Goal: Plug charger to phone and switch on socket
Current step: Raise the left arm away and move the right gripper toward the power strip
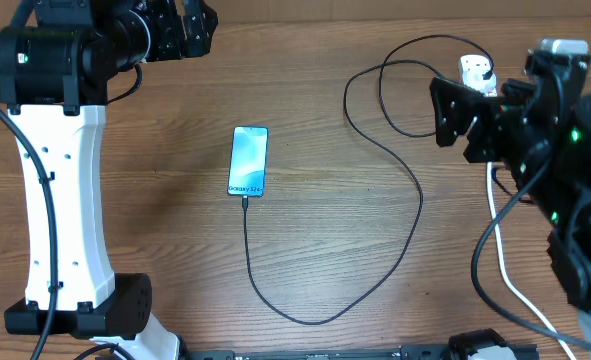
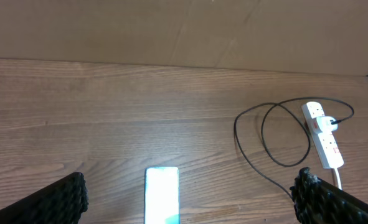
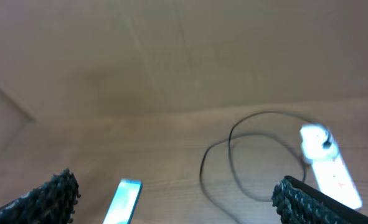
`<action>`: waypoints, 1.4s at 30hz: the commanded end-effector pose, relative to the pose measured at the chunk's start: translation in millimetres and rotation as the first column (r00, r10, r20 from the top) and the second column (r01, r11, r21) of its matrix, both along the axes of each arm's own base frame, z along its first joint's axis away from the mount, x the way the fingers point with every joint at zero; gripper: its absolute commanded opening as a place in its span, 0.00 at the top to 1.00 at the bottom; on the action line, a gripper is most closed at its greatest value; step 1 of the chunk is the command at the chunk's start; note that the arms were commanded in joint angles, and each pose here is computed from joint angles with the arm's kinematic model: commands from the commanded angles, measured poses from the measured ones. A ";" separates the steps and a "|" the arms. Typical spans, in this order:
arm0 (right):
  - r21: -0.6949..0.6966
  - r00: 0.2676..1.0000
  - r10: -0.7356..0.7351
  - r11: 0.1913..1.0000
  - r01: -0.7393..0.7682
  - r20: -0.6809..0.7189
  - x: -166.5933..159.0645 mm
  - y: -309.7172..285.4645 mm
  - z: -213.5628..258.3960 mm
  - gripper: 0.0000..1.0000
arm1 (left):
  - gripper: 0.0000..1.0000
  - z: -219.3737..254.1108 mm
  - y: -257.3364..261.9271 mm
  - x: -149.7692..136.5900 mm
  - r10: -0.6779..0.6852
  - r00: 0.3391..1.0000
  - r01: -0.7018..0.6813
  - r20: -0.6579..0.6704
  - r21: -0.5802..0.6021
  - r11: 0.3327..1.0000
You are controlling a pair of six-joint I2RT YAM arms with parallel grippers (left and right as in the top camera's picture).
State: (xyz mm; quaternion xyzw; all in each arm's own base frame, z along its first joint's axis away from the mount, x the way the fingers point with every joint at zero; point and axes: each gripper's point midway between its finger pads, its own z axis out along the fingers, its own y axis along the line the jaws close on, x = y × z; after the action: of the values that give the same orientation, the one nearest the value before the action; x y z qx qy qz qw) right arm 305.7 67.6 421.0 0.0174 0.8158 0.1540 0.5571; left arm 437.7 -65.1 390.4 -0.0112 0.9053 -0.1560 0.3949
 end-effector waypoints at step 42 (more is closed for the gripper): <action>0.082 0.799 -0.271 0.959 0.270 0.536 -58.3 -80.2 -111.0 0.00 | 0.00 -5.9 2.8 4.2 0.018 1.000 -0.018 -0.016 -0.006 1.000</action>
State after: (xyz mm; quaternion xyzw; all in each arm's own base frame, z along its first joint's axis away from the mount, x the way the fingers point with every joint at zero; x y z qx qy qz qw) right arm 239.3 2.8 312.2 0.0692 0.6113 0.1011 0.7819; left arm 437.6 -65.0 390.2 -0.0114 0.9055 -0.1558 0.3946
